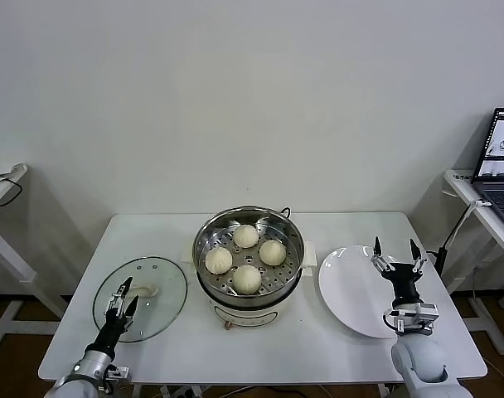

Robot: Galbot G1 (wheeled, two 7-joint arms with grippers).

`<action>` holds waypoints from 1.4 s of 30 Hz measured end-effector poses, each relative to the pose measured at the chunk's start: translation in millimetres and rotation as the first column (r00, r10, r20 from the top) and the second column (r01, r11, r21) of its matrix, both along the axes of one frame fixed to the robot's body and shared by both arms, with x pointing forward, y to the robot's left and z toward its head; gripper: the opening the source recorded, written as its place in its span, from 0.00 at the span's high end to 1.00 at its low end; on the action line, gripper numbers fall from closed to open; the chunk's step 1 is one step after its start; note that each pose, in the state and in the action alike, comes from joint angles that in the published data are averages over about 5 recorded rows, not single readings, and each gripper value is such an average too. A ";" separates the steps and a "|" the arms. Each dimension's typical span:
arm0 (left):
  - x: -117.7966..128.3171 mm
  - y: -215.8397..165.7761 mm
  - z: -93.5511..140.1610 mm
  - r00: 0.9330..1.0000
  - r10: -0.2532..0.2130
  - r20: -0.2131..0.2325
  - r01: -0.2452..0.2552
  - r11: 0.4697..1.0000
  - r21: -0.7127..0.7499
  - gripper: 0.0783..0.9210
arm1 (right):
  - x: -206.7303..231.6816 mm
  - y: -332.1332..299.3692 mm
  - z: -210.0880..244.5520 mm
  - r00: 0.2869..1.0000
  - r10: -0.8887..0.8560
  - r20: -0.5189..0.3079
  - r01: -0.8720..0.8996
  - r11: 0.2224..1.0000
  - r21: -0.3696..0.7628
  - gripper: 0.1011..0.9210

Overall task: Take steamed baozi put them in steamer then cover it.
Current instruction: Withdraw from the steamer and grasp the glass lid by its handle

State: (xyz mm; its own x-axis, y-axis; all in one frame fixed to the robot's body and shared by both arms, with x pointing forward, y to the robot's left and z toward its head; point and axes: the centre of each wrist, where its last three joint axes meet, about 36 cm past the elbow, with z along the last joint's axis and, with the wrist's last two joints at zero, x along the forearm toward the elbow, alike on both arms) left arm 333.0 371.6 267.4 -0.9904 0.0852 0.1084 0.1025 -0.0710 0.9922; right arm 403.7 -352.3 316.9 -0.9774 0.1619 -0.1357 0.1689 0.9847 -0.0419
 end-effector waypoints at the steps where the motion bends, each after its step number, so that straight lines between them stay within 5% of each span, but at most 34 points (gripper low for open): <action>1: 1.4 0.1 -0.5 1.000 0.001 0.001 -0.001 1.000 0.003 0.12 | -1.1 0.6 -1.1 1.000 -0.002 -0.001 0.002 1.000 0.001 0.12; 29: 41.0 -7.3 -1.3 0.999 0.045 0.020 -0.045 0.999 0.028 0.12 | -13.5 12.8 -22.8 1.000 0.000 -0.031 -0.001 1.000 -0.019 0.12; 42: 48.0 -5.1 -10.5 0.998 0.061 -0.030 -0.061 0.998 0.016 0.51 | -12.7 17.1 -22.2 1.000 0.004 -0.026 -0.004 1.000 -0.030 0.12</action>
State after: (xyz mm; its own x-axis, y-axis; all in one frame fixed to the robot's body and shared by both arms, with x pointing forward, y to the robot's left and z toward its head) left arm 381.1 366.5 256.9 -0.9900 0.0226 0.1395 0.1374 -0.0785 0.9874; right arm 391.1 -335.2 294.7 -0.9813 0.1542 -0.1149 0.1635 0.9836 -0.0760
